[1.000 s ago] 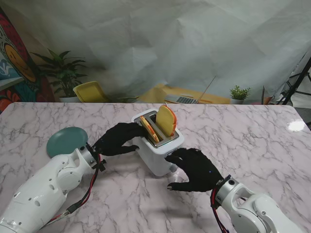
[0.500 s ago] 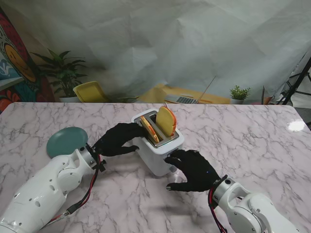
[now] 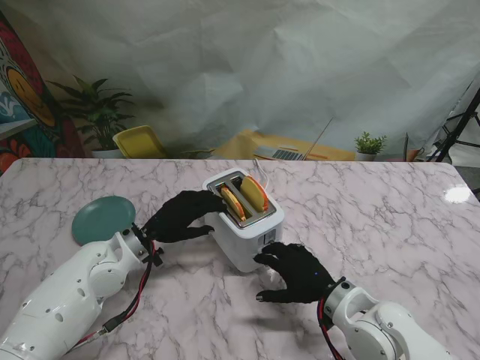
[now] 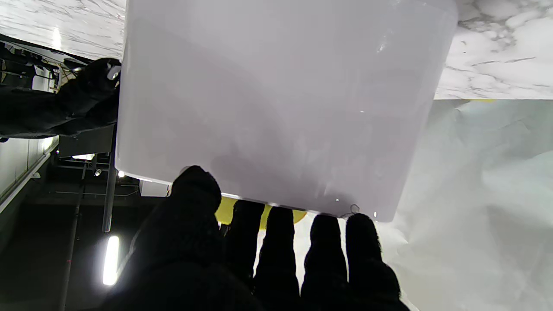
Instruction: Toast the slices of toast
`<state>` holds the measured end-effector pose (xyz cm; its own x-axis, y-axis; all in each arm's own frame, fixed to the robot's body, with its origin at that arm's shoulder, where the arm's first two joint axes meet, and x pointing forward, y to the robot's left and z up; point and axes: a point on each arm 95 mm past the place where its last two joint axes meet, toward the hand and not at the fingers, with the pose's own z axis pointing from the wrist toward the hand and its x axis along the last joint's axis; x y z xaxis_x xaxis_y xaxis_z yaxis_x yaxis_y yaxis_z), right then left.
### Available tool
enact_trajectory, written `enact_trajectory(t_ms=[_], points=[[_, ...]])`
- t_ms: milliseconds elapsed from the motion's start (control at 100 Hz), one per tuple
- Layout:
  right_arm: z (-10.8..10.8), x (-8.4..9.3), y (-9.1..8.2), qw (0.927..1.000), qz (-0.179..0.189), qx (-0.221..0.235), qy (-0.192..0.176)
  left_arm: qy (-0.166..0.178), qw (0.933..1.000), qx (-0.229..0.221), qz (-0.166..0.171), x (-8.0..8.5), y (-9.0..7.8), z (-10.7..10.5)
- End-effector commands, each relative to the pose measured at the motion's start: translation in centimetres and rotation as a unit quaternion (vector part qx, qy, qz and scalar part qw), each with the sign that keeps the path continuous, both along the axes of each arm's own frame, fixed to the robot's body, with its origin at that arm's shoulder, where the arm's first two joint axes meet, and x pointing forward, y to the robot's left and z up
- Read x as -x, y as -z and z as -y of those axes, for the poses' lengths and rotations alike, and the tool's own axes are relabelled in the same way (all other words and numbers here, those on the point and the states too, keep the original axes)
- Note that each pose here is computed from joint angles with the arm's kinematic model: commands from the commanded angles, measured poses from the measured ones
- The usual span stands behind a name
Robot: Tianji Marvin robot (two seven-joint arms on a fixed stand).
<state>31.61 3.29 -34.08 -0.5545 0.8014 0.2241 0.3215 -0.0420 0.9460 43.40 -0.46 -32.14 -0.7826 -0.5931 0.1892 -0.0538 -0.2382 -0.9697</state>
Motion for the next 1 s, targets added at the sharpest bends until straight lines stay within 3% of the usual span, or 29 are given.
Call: enact_trajectory(t_ms=[0,540,760,990], points=[[0.3,0.5,1.8,0.9996,-0.026,0.015,0.003,0.002,0.9999,-0.007,-0.008,0.4,0.6,0.0],[0.6,-0.1,3.8,0.9976,-0.063,0.026,0.011,-0.002,1.0,-0.004,-0.002,0.3,0.4,-0.2],[0.3,0.2,2.0,0.9992,-0.036,0.019,0.004,-0.003,1.0,-0.004,-0.001,0.3,0.4,-0.3],[-0.6,0.7,-1.3,0.9995,0.022,0.006,-0.021,-0.002,1.0,-0.002,0.001,0.2,0.4,-0.1]])
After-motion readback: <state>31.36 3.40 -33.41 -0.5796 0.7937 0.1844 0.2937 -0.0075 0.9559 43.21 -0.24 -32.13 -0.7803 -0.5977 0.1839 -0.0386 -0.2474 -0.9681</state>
